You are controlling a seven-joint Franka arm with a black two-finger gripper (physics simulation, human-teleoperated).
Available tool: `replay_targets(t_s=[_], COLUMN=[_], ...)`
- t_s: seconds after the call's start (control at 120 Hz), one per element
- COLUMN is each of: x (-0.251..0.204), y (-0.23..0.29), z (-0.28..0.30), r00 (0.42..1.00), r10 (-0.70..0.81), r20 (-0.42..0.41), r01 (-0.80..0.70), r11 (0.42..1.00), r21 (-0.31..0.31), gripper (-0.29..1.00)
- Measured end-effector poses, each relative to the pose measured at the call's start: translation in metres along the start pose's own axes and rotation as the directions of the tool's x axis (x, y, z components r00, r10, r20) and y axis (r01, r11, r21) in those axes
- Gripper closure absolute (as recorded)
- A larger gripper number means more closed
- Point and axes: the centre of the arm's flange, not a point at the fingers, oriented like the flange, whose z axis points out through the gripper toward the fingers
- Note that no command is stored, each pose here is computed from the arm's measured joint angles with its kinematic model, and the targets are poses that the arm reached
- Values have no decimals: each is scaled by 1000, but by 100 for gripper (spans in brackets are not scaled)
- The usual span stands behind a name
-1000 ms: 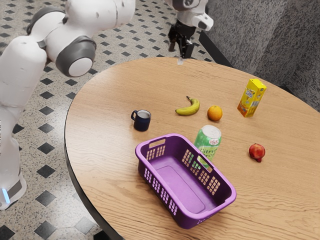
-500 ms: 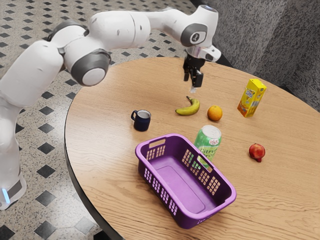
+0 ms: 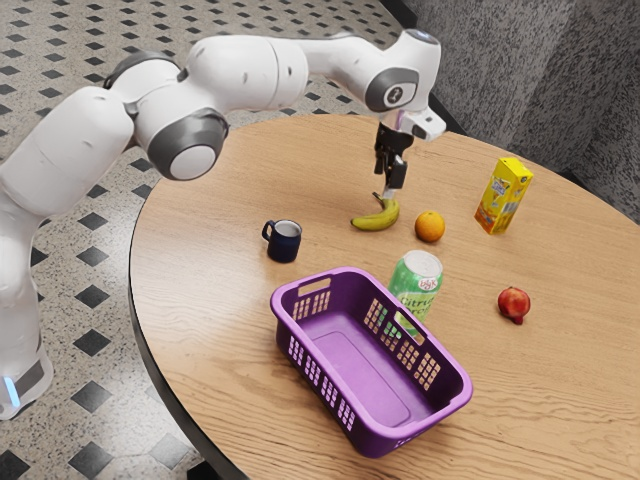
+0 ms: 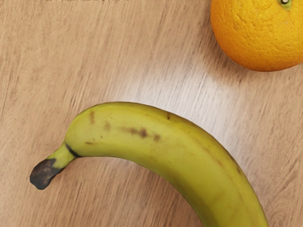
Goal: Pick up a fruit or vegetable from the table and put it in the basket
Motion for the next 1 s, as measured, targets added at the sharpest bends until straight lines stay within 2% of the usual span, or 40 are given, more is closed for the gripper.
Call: replay_targets(t_s=[0.583, 1.0], x=[4, 39], y=[12, 58], z=[20, -23], r00=[989, 980], r10=[-146, -140], r20=[32, -139], r01=[146, 136], r11=[989, 990], r21=[-23, -41], gripper=[2, 2])
